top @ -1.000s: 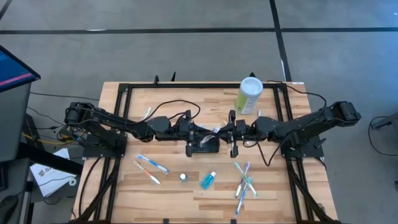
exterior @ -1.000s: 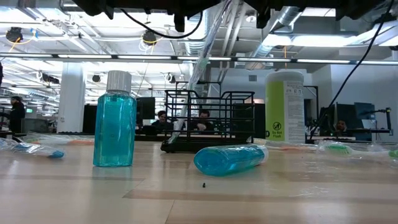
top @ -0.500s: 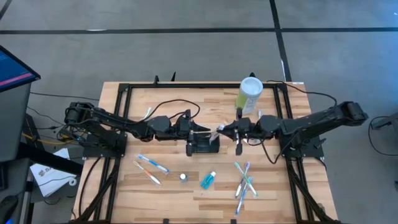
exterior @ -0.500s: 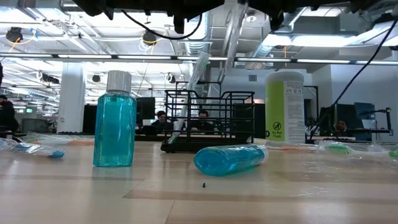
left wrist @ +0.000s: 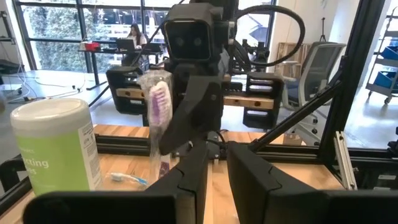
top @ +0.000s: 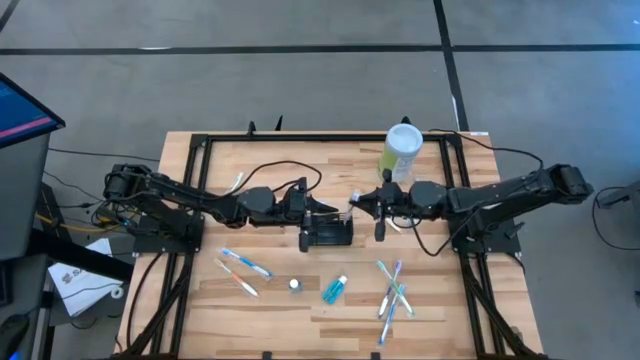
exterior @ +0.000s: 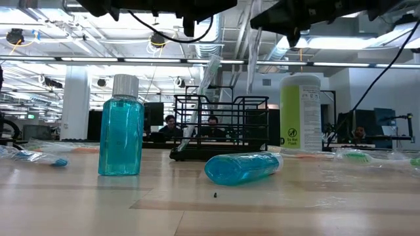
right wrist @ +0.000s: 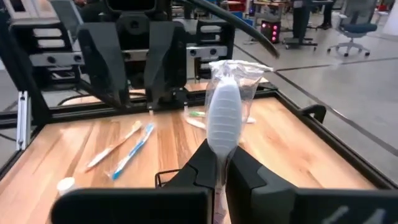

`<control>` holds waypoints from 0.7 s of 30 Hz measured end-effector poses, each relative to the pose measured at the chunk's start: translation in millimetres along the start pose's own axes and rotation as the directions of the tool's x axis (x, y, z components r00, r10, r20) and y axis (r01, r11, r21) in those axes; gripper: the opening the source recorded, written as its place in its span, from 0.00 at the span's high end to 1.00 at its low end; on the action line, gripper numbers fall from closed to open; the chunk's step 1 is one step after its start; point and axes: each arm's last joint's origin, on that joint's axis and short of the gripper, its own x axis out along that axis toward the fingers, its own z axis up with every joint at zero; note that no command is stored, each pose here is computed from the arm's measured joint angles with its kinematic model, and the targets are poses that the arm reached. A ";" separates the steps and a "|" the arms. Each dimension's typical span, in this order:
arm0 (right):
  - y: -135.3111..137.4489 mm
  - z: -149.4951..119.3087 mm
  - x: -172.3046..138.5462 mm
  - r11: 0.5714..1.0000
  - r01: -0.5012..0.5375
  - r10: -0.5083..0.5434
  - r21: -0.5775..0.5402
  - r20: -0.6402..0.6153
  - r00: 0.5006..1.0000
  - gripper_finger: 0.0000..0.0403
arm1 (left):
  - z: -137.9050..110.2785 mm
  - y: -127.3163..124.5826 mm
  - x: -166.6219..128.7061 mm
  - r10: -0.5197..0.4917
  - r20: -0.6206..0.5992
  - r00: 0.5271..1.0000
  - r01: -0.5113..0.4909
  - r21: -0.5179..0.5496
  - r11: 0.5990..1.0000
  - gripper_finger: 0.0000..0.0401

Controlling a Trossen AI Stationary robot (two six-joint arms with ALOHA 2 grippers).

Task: Pick & Place toothbrushing station
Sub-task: Put the top purple toothbrush into the right compartment of the organizer

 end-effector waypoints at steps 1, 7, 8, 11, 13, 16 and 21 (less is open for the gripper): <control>-0.8 -3.6 1.5 1.000 0.004 -0.004 -0.003 -0.014 1.000 0.99 | -0.2 0.0 0.0 0.000 -0.002 1.000 0.000 0.000 1.000 0.87; -8.8 -12.1 3.3 0.999 0.036 -0.036 0.009 -0.037 0.999 0.99 | -0.2 -0.1 0.0 -0.004 -0.002 1.000 0.004 0.000 1.000 0.87; -9.6 -13.3 3.4 0.999 0.039 -0.039 0.009 -0.041 0.998 0.99 | -0.3 -0.1 0.0 -0.003 -0.003 1.000 0.003 0.000 1.000 0.87; -9.8 -13.3 3.3 0.999 0.040 -0.039 0.010 -0.040 0.998 0.99 | -0.5 -0.1 0.0 -0.003 -0.005 1.000 0.003 0.001 1.000 0.87; -9.4 -15.2 5.3 0.999 0.041 -0.040 0.016 -0.048 0.998 0.98 | -0.5 -0.1 0.0 -0.003 -0.005 1.000 0.003 0.000 1.000 0.87; -8.8 -21.5 9.8 0.999 0.043 -0.042 0.007 -0.077 0.996 0.99 | -0.5 -0.1 0.0 -0.003 -0.006 1.000 0.003 -0.004 1.000 0.87; -6.6 -34.9 23.2 0.999 0.047 -0.046 0.005 -0.114 0.992 0.98 | -1.9 0.0 0.0 -0.002 -0.020 1.000 0.001 -0.014 1.000 0.87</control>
